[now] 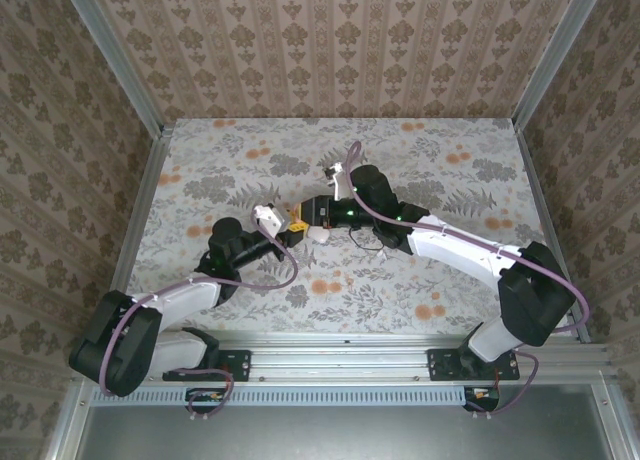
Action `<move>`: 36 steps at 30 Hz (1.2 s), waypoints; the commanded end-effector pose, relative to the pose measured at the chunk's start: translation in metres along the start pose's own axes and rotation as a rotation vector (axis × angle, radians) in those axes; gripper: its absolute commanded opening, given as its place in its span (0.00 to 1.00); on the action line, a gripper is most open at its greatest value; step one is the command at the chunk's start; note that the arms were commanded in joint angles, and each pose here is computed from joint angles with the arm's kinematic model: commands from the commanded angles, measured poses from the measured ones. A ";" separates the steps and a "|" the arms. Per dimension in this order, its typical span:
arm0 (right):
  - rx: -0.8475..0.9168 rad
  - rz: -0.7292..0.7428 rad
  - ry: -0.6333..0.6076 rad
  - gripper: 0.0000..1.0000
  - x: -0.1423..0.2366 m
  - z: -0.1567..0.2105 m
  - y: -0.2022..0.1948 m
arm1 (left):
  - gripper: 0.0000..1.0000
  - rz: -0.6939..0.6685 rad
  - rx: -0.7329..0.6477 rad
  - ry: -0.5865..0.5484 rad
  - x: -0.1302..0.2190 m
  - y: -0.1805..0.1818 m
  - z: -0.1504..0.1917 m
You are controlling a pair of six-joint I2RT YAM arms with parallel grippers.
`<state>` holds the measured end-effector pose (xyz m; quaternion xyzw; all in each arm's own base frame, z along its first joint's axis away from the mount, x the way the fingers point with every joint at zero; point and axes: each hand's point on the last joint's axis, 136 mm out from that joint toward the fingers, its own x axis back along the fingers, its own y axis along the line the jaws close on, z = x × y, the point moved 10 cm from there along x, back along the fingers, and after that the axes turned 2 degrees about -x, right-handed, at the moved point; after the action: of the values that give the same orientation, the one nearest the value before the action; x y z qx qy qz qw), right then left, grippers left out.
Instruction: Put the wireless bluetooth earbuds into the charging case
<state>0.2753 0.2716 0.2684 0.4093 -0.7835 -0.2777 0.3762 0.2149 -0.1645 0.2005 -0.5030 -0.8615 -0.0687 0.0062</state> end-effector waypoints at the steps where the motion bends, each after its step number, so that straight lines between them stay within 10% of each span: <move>1: 0.038 -0.056 -0.030 0.37 -0.002 -0.012 0.010 | 0.15 0.021 -0.043 -0.065 -0.003 0.001 -0.018; 36: 0.034 0.393 0.069 0.39 0.071 0.019 -0.014 | 0.14 -0.012 0.020 0.048 -0.001 0.001 -0.009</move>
<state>0.2463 0.2178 0.2748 0.2875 -0.8348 -0.1929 0.4281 0.2151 -0.1624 0.1975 -0.4899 -0.8680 -0.0658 0.0469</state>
